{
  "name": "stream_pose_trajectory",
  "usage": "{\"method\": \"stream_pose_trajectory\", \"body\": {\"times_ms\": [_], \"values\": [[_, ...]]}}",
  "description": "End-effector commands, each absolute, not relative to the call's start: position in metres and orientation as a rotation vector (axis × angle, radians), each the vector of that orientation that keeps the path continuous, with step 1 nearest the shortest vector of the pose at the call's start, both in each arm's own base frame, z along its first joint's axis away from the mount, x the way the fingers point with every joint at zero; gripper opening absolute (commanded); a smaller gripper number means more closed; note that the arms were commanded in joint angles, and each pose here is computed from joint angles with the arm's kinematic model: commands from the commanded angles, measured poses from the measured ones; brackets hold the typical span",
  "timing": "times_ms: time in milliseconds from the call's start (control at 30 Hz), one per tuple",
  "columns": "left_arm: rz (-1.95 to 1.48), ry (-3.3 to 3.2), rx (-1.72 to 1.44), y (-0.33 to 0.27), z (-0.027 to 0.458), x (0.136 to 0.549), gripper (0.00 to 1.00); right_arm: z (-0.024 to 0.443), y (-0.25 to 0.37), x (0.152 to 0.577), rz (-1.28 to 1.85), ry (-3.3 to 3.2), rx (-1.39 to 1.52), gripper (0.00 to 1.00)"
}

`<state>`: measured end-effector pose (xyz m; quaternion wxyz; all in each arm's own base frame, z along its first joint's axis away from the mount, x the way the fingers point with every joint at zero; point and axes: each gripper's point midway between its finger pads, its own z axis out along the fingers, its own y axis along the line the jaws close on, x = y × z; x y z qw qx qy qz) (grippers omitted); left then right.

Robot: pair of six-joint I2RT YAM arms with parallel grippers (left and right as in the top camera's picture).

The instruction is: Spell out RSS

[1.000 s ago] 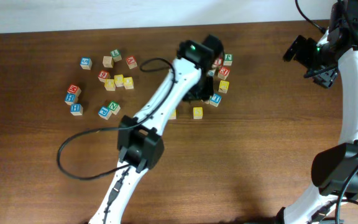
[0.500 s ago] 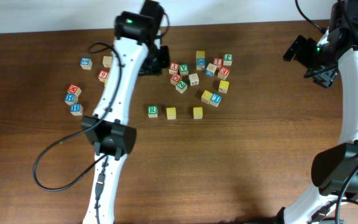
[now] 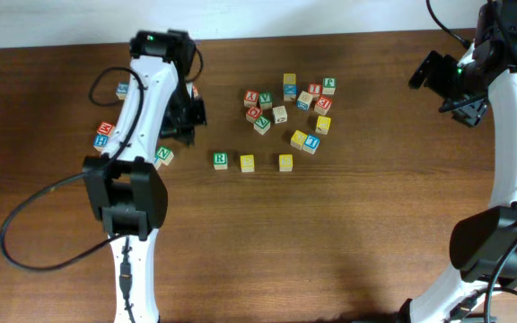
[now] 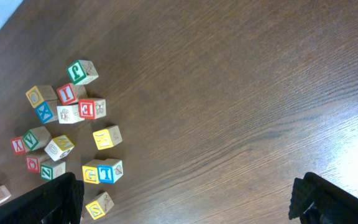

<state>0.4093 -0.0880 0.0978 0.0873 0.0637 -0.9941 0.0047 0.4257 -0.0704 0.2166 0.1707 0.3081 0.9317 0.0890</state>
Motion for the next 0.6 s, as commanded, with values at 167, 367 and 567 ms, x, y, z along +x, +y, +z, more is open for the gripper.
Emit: {"method": "stream_pose_trajectory", "body": {"times_ms": [167, 367, 567], "values": [[-0.045, -2.978, 0.223, -0.082, 0.039, 0.413, 0.00, 0.213, -0.070, 0.426, 0.249, 2.656, 0.871, 0.98], [-0.019, -2.987, 0.176, -0.099, 0.036, 0.411, 0.00, 0.213, -0.070, 0.426, 0.249, 2.656, 0.871, 0.98], [-0.068, -2.984, 0.191, -0.102, 0.019, 0.406, 0.00, 0.213, -0.070, 0.426, 0.249, 2.656, 0.871, 0.98]]}}
